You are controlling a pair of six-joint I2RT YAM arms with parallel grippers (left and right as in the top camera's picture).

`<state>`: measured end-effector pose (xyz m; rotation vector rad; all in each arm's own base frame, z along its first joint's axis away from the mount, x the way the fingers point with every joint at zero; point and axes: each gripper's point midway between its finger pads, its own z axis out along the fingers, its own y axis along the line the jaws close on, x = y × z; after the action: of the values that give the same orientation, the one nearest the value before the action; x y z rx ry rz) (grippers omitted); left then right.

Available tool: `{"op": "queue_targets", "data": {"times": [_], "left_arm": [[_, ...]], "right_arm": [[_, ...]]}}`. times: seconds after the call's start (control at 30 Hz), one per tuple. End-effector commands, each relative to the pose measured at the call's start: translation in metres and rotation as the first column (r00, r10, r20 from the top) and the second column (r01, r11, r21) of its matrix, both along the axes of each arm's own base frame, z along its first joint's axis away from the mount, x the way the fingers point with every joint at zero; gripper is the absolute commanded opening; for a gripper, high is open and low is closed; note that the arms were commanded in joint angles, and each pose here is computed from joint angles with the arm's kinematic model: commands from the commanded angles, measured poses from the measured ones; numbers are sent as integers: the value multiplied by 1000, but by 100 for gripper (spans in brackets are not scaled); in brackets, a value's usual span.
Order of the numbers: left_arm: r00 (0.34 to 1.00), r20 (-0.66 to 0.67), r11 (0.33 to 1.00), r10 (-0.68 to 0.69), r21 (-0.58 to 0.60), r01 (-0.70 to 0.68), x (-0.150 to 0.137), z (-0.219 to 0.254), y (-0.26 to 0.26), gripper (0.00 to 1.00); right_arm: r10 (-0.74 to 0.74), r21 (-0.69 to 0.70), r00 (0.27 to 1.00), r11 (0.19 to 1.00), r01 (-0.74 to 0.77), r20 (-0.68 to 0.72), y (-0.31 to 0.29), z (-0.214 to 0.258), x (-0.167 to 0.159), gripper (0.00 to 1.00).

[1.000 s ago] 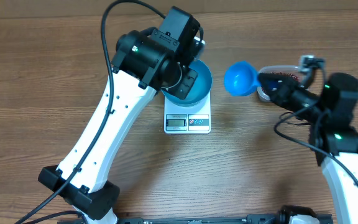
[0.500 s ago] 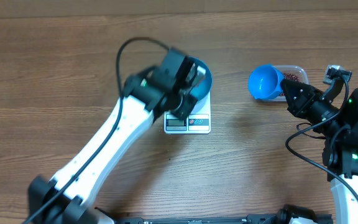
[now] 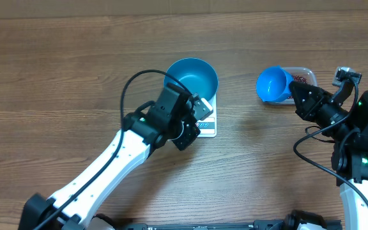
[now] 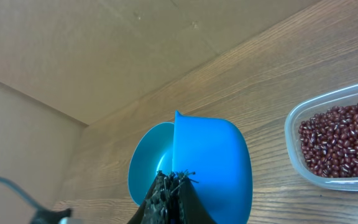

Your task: Scoop item into bowl and weigh 150g on scale

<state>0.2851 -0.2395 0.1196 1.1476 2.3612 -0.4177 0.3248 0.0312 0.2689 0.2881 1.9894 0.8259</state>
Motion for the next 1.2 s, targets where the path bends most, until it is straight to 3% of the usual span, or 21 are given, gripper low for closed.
{"op": "queue_targets", "data": {"times": [0.0, 0.13, 0.33, 0.47, 1.17], "left_arm": [[998, -2, 998, -60, -5, 60, 2, -15, -12, 4], [998, 10, 998, -60, -1, 60, 11, -30, -23, 4], [998, 67, 990, 8, 141, -18, 26, -57, -15, 4], [997, 74, 985, 14, 169, -27, 29, -66, -14, 4], [998, 56, 976, 32, 214, -44, 37, -99, -13, 4]], "right_arm": [[-10, -16, 999, 1000, 10, 32, -3, 11, 1, 4], [-10, -16, 1000, 1000, 11, 28, -3, 10, 0, 4], [-27, -27, 1000, 999, 27, 7, -6, 5, 0, 4], [-27, -27, 1000, 999, 27, 6, -6, 5, -1, 4], [-26, -27, 1000, 999, 26, -1, -6, 3, -1, 4]]}}
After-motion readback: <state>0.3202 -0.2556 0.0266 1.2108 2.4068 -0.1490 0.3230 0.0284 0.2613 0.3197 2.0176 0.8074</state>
